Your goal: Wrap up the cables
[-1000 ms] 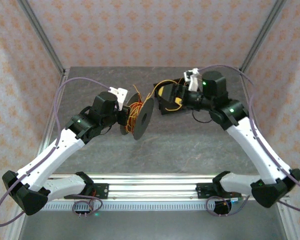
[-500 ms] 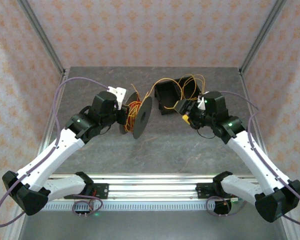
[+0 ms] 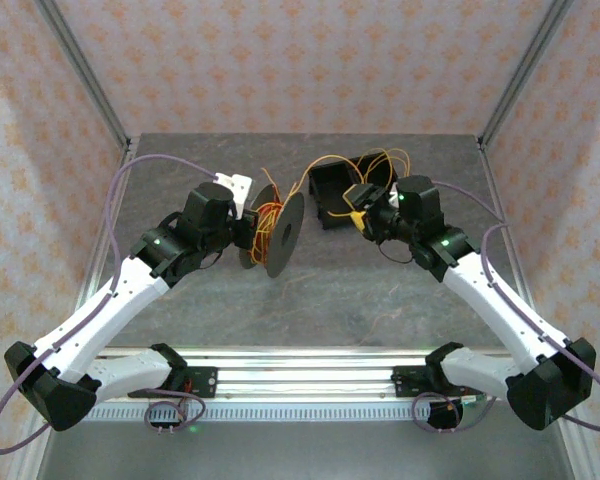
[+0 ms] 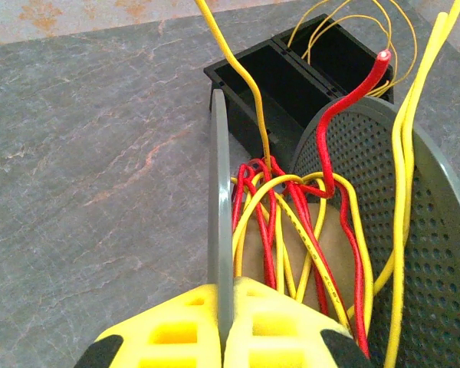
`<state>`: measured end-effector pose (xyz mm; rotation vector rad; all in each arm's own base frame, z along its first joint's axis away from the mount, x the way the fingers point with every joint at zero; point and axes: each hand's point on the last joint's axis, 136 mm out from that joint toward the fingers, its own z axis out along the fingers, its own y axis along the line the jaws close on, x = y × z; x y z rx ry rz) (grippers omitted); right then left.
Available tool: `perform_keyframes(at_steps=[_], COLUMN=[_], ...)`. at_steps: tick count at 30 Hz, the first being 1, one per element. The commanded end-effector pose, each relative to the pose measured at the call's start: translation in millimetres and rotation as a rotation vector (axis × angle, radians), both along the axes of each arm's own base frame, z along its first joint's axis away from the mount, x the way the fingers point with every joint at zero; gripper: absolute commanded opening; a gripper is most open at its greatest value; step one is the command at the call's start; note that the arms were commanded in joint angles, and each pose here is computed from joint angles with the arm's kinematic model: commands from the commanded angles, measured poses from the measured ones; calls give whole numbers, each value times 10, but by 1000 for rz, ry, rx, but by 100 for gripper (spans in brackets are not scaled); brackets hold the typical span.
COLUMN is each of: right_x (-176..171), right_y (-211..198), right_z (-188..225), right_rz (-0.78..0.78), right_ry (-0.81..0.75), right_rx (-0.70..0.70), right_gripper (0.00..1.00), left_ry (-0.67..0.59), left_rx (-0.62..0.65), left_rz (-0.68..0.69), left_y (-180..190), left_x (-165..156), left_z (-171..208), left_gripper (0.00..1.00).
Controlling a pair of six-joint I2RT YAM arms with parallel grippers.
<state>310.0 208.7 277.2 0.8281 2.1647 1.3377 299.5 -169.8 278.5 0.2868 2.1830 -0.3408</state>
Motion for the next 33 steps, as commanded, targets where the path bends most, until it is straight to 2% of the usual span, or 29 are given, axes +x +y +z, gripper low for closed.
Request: perform_keyframes(at_steps=[1,5,9,10,12,16,18,24,27,29,33], right_x=[68,45,12,17,16,128,260,669,723,683,504], right_y=[92,184,244,238,175,-133,-290,-641,-577,-439,-145], right_z=[60,27,-34,-47,-126,-241,-337,-1028,-1412,-1639,-1740], right_rz=[-11,11,27,25,9,-30,-29,30,112,175,277], right_ry=[-10,-5,11,12,26,13,10,126,186,210,170], right_rx=[44,45,33,26,-31,-257,-324,-480,-504,-462,-440], right_gripper=[50,43,28,22,0,0,0,0,0,0,0], left_ry=[-139,-138,-137,-137,-134,-126,-112,-113,-138,-160,-216], left_rx=[-101,-103,-105,-107,-116,-149,-192,-369,-465,-522,-594], left_rz=[33,33,33,31,22,-15,-36,-86,-67,-35,39], left_y=[-5,-1,-4,-7,-23,-55,-56,13,127,227,405], left_x=[121,118,117,115,100,19,-35,-185,-199,-181,-103], left_z=[462,463,464,468,487,551,612,947,1143,1278,1540], left_gripper=[0,0,0,0,0,0,0,0,0,0,0])
